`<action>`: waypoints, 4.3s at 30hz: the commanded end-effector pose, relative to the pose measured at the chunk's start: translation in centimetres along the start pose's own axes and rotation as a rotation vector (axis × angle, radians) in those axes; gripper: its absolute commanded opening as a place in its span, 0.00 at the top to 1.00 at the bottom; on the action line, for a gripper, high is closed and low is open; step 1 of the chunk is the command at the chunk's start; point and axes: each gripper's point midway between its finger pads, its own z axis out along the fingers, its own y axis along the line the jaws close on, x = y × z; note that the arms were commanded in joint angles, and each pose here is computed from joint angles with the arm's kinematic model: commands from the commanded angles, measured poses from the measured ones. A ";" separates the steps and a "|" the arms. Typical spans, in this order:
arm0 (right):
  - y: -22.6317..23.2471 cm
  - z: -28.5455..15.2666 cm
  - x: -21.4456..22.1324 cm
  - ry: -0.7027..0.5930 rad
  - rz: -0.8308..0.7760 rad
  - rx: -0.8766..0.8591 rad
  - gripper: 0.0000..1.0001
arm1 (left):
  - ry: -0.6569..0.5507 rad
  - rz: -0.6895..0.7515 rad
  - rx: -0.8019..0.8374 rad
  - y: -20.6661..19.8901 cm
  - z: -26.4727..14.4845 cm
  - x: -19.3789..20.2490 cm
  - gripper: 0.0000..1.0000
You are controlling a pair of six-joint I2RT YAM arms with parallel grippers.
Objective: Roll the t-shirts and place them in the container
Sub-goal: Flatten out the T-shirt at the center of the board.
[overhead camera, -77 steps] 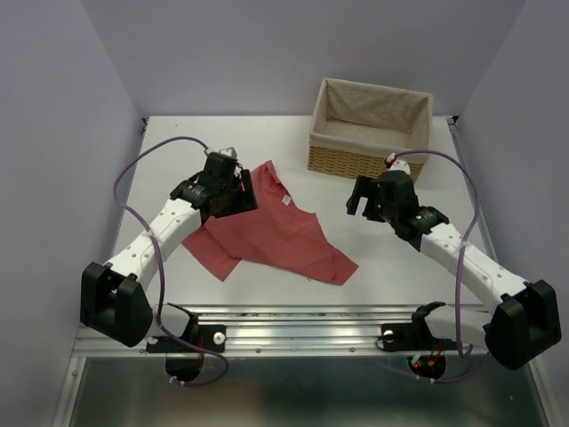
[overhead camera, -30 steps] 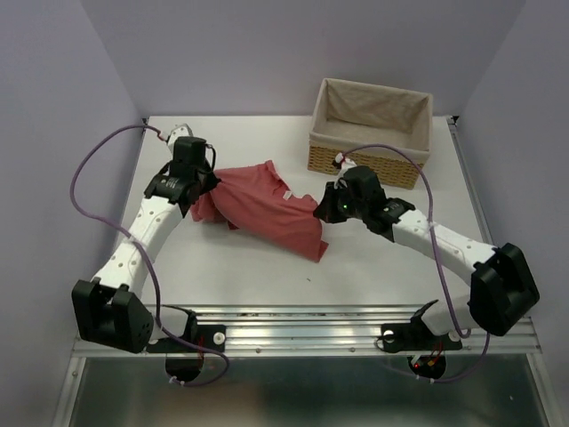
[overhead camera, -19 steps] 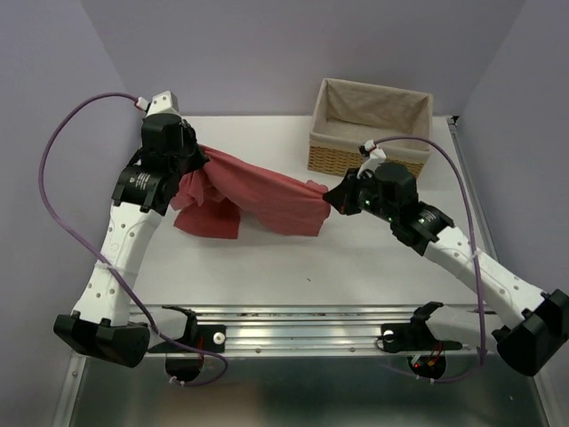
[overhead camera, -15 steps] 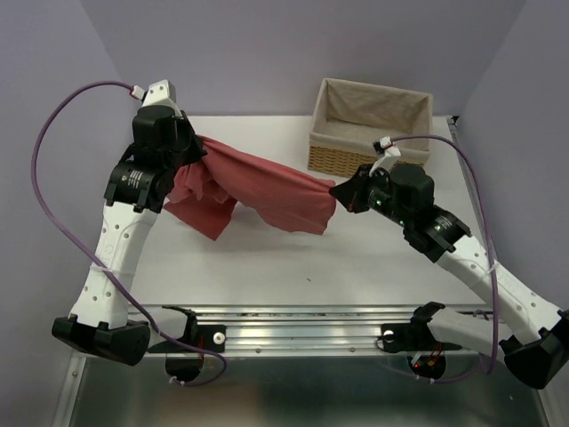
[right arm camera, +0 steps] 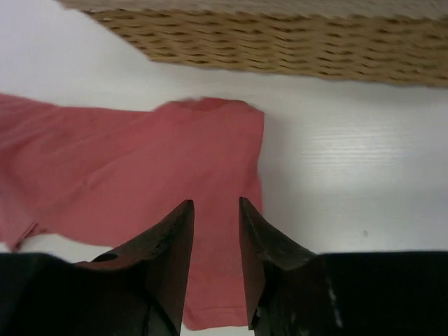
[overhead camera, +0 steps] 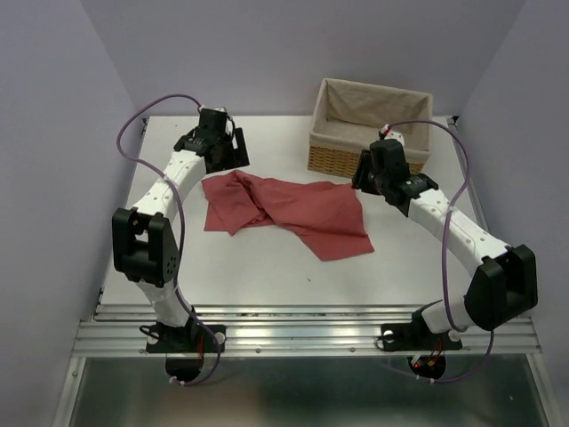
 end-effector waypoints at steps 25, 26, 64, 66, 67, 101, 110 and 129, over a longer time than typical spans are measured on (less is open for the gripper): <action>-5.8 -1.7 16.7 0.332 0.232 0.076 0.07 | 0.090 -0.240 0.074 0.2 1.7 13.2 0.20; -5.7 -1.6 16.9 0.341 0.233 0.077 0.07 | 0.099 -0.244 0.097 -0.5 2.1 13.2 0.20; -3.5 1.0 13.7 0.222 0.206 -0.022 0.99 | -0.181 -0.143 0.010 -0.1 -9.1 1.5 1.00; -2.8 -0.5 11.0 0.152 0.206 -0.048 0.99 | -0.246 -0.152 -0.009 1.0 -11.1 -1.2 1.00; -2.7 -1.1 10.0 0.134 0.191 -0.049 0.99 | -0.281 -0.159 -0.009 1.4 -12.2 -2.4 1.00; -8.0 -11.9 -6.2 -0.321 0.101 0.281 0.99 | -0.594 -0.266 0.043 7.6 -15.4 -19.3 1.00; -8.7 -6.6 3.7 -0.083 0.147 0.233 0.99 | -0.287 -0.249 -0.057 8.9 -1.5 -17.1 0.46; -9.1 -1.8 11.9 0.137 0.190 0.216 0.99 | 0.130 -0.394 -0.180 9.4 -0.6 12.5 0.49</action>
